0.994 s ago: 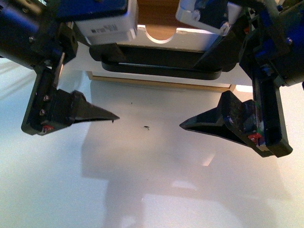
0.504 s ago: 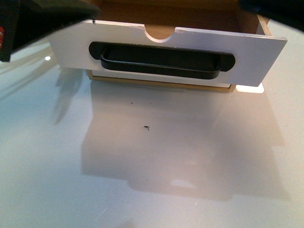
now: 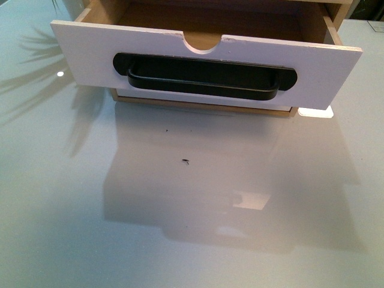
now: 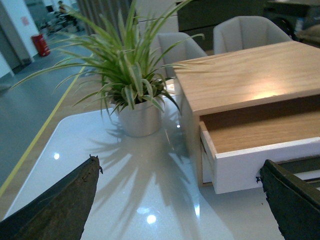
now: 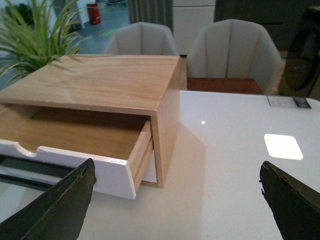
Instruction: Pull drawer
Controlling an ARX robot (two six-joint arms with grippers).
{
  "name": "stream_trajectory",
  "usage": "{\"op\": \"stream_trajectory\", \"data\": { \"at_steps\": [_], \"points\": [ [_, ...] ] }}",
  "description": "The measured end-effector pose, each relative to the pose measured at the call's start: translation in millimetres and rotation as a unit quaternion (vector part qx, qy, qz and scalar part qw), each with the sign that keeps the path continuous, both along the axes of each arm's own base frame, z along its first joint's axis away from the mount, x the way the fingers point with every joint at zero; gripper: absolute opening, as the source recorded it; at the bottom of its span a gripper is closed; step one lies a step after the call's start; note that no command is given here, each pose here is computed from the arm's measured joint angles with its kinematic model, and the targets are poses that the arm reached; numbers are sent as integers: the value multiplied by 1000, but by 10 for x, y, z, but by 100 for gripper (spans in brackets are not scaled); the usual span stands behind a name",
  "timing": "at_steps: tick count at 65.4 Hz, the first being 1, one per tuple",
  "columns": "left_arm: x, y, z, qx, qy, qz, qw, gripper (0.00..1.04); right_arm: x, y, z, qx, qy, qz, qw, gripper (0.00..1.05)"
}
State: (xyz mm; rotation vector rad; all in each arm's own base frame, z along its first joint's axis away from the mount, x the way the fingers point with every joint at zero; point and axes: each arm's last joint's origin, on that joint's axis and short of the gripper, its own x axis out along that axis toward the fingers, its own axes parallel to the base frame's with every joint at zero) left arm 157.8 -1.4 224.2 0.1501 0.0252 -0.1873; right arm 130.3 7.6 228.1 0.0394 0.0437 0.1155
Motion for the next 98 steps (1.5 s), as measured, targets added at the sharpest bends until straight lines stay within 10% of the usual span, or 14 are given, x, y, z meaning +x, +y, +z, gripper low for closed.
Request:
{"op": "stream_trajectory", "data": {
  "at_steps": [21, 51, 98],
  "points": [
    [-84, 42, -92, -81, 3, 59, 995, 93, -153, -82, -67, 78, -15, -66, 995, 95],
    [-311, 17, -379, -80, -12, 94, 992, 2, -298, -77, -429, -17, -9, -59, 998, 4],
    [-485, 17, -537, -78, -19, 94, 992, 3, -340, -77, -554, -18, -32, -59, 998, 2]
  ]
}}
